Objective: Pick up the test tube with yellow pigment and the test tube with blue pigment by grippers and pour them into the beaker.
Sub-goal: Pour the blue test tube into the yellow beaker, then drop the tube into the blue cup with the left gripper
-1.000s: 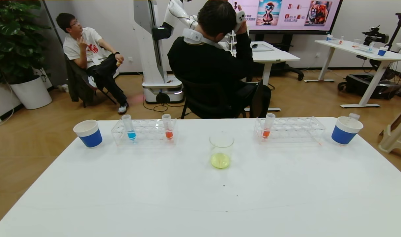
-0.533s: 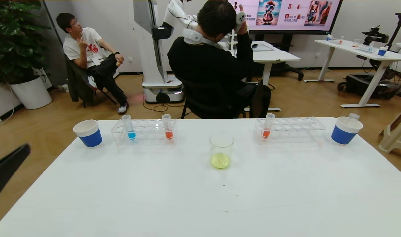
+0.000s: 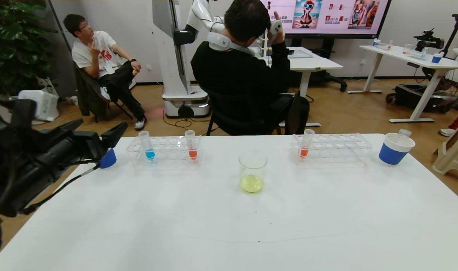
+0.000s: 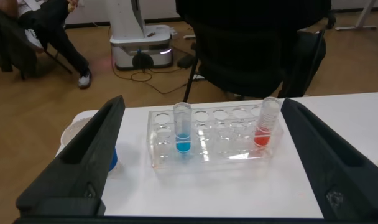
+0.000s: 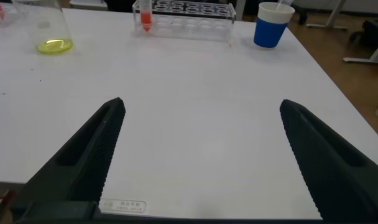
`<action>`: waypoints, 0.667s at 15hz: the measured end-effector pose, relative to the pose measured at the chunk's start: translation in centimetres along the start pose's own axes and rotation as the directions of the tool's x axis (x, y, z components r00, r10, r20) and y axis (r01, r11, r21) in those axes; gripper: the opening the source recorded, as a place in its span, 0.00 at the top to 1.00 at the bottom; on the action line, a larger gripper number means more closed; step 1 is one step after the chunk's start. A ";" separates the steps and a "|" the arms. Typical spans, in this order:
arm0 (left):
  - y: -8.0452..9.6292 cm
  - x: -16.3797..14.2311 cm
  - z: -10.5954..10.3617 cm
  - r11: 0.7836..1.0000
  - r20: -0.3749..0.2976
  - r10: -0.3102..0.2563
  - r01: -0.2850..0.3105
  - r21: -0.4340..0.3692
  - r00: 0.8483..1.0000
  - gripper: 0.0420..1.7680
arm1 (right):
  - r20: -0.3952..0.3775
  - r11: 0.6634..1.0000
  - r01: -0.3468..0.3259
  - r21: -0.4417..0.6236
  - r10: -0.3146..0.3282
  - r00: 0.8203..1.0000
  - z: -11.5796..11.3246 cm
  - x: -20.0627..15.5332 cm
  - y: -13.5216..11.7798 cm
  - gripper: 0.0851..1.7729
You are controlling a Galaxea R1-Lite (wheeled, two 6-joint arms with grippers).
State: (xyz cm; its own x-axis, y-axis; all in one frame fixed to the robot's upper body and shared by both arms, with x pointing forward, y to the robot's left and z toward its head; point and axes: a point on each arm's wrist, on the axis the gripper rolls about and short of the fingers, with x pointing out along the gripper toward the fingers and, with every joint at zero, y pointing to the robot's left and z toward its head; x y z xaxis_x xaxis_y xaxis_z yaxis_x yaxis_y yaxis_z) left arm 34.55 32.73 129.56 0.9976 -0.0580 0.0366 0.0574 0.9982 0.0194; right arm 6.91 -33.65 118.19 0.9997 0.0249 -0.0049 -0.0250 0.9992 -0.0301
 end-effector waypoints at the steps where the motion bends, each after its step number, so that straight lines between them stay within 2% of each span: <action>1: 0.0 1.6 -1.3 1.000 0.002 0.005 -0.005 0.000 1.000 0.01 | 0.000 1.000 0.000 0.000 0.000 1.000 0.0 0.0 0.0 0.02; 4: 0.0 5.2 -5.3 0.999 0.004 0.038 -0.038 -0.005 0.999 0.01 | 0.000 1.000 0.000 0.000 0.000 1.000 0.0 0.0 0.0 0.02; 7: -0.2 7.2 -9.3 0.999 -0.043 0.042 -0.043 -0.008 0.998 0.01 | 0.000 1.000 0.000 0.000 0.000 1.000 0.0 0.0 0.0 0.02; 10: -0.6 8.6 -11.1 0.999 -0.071 0.038 -0.040 -0.025 0.997 0.01 | 0.000 1.000 0.000 0.000 0.000 1.000 0.0 0.0 0.0 0.02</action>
State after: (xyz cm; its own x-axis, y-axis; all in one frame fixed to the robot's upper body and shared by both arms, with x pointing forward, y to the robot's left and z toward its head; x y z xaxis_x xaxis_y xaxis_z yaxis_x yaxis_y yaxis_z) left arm 43.55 31.85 118.78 0.9993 -0.0187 -0.0334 0.0185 0.9998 -0.0068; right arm 6.91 -33.65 118.18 0.9997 0.0253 -0.0053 -0.0255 0.9992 -0.0301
